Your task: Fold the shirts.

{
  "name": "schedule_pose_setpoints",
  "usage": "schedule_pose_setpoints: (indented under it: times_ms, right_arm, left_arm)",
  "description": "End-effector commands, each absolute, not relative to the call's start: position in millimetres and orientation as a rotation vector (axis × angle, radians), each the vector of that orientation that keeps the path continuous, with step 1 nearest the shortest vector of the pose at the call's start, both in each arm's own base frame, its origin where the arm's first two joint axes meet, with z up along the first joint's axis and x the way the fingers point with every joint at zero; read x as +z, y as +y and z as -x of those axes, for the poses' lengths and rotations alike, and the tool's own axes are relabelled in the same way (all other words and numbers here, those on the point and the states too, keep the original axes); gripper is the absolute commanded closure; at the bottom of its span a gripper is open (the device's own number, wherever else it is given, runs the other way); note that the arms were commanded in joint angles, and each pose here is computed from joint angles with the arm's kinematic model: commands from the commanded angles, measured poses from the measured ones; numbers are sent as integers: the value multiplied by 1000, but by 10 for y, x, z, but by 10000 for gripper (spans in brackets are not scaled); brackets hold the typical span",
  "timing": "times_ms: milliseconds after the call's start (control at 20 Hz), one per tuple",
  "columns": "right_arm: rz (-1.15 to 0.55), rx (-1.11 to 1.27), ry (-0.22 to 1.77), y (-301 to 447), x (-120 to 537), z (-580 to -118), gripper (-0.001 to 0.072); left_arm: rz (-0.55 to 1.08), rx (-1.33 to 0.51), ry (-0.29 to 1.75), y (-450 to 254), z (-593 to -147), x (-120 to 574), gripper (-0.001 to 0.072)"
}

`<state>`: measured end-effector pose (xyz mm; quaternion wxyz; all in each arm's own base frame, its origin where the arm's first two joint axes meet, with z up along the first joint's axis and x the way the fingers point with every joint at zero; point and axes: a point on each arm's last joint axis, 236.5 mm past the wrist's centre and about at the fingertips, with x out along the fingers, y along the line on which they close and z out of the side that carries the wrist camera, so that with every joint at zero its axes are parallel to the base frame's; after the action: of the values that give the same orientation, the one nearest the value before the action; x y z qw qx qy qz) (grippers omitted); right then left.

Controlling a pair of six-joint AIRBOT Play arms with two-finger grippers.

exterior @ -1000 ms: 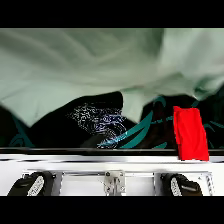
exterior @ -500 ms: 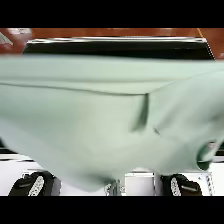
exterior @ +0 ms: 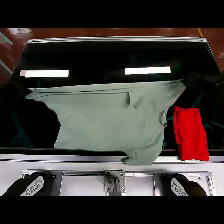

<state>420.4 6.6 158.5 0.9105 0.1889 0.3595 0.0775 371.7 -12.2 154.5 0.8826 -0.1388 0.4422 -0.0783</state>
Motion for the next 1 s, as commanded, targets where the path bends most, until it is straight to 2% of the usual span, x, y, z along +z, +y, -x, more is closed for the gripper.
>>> schedule_pose_setpoints:
  times_ms: [0,50,250,450,500,550,600,650,750,850,950]
  right_arm:
    - [-641,146,669,44,1119,-4906,648]
    - [-644,148,676,54,974,-4995,648]
    - [-471,169,716,208,399,-5232,648]
    - [-467,172,768,507,-42,-5337,647]
    - [-470,192,801,629,-144,-5304,614]
    - [-487,204,824,731,-188,-5275,393]
    - [-497,211,828,771,-168,-5259,94]
    - [-501,244,848,835,-105,-5193,32]
    - [-429,293,906,704,75,-4950,32]
    - [-321,285,1036,349,134,-4515,34]
    - [-285,195,1265,-134,14,-3901,154]
  left_arm:
    - [490,-180,906,-214,-4349,1056,673]
    - [523,-172,884,-211,-4495,984,673]
    - [581,-99,795,-103,-4982,696,673]
    - [583,-114,898,-337,-5052,165,672]
    - [588,-124,944,-406,-5018,18,659]
    - [603,-134,1000,-466,-4945,-104,533]
    - [611,-149,1053,-494,-4843,-167,262]
    - [613,-165,1121,-470,-4691,-204,24]
    - [557,-177,1325,-202,-4215,-257,25]
    - [502,-150,1548,214,-3610,-282,42]
    - [531,-168,1631,426,-3201,-233,41]
